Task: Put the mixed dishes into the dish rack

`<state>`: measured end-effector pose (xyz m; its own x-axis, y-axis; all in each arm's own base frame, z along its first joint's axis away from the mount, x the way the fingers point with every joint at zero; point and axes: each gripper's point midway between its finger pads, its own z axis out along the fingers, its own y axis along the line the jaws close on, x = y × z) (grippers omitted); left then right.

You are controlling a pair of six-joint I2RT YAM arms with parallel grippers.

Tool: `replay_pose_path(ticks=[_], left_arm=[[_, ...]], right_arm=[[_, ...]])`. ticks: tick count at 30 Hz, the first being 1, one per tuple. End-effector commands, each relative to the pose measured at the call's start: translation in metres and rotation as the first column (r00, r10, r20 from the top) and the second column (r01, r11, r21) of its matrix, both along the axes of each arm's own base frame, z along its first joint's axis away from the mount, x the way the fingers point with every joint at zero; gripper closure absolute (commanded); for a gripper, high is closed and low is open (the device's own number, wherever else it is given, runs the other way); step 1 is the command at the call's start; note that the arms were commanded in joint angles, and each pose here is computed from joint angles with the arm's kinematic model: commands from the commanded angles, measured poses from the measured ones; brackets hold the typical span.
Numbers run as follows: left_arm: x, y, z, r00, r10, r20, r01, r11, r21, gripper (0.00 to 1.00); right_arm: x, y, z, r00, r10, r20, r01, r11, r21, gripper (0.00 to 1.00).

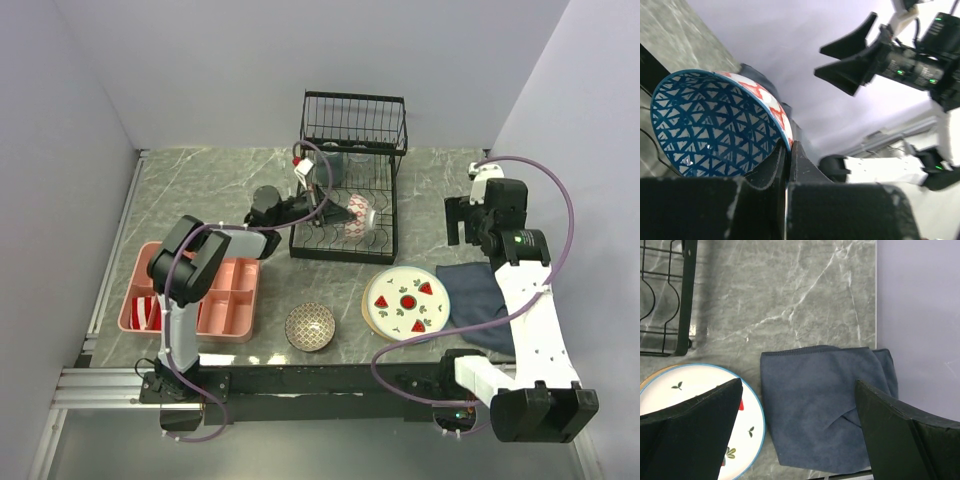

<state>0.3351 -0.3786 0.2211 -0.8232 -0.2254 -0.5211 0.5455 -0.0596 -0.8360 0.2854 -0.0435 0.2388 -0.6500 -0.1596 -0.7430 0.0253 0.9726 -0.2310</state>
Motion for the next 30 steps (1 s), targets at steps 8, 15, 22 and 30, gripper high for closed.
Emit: replay_pose_path(ticks=[8,15,22,30], left_arm=[[0.023,-0.065,-0.012,0.979,0.059,0.194,-0.073,0.995,0.065,0.99],[0.03,-0.08,-0.036,0.988,0.057,0.142,-0.068,0.995,0.075,0.99],[0.025,-0.093,-0.042,0.996,0.064,0.067,-0.065,0.998,0.015,0.99],[0.026,-0.1,-0.058,0.995,0.094,-0.027,-0.093,0.995,0.034,0.99]], right_arm=[[-0.013,0.0,-0.006,1.0,-0.013,0.017,0.013,1.0,0.025,0.0],[-0.024,-0.002,-0.015,1.0,-0.024,-0.009,0.024,0.999,0.026,0.0],[-0.027,-0.006,-0.022,0.999,-0.041,-0.029,0.042,0.999,0.031,0.0],[-0.024,-0.01,-0.021,0.998,-0.051,-0.038,0.053,0.998,0.04,0.0]])
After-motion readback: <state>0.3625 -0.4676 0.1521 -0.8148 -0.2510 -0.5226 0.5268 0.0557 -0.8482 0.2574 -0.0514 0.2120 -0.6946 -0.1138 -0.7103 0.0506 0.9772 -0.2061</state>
